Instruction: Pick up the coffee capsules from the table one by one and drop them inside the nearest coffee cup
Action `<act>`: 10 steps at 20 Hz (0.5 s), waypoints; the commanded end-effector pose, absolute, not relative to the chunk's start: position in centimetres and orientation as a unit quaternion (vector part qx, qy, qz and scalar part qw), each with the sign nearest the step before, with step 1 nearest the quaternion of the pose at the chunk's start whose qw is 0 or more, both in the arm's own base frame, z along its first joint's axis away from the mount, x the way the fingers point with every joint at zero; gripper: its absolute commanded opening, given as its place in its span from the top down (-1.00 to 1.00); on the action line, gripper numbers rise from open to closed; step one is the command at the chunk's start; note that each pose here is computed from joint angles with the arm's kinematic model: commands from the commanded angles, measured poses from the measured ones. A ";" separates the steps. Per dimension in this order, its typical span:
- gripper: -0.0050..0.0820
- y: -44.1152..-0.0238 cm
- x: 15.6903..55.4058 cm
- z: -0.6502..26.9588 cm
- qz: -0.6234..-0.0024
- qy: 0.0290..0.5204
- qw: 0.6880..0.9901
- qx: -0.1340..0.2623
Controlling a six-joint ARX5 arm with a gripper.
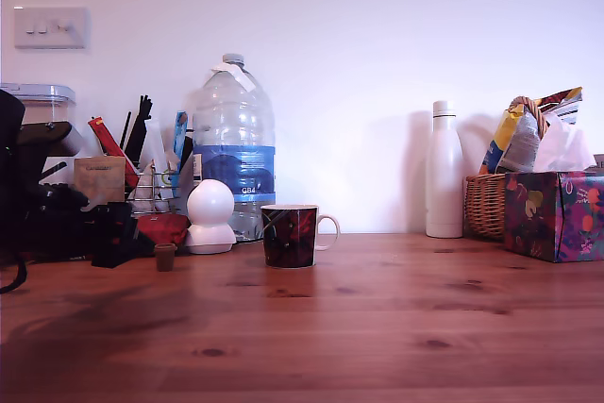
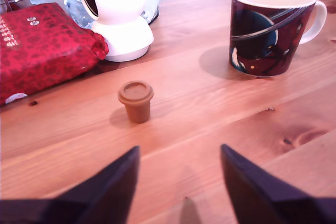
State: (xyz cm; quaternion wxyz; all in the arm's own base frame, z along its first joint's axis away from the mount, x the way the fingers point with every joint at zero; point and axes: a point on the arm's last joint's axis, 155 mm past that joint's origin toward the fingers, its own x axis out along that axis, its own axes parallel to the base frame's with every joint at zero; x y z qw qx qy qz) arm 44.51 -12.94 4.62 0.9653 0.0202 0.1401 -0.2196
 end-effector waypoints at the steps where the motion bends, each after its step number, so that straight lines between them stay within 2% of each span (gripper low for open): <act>1: -0.66 -12.7 44.8 4.5 -0.213 0.139 0.967 0.024; 6: -0.65 -12.2 45.2 3.2 -0.201 0.144 0.969 0.021; 10: -0.54 -12.3 45.9 2.2 -0.201 0.137 0.970 0.020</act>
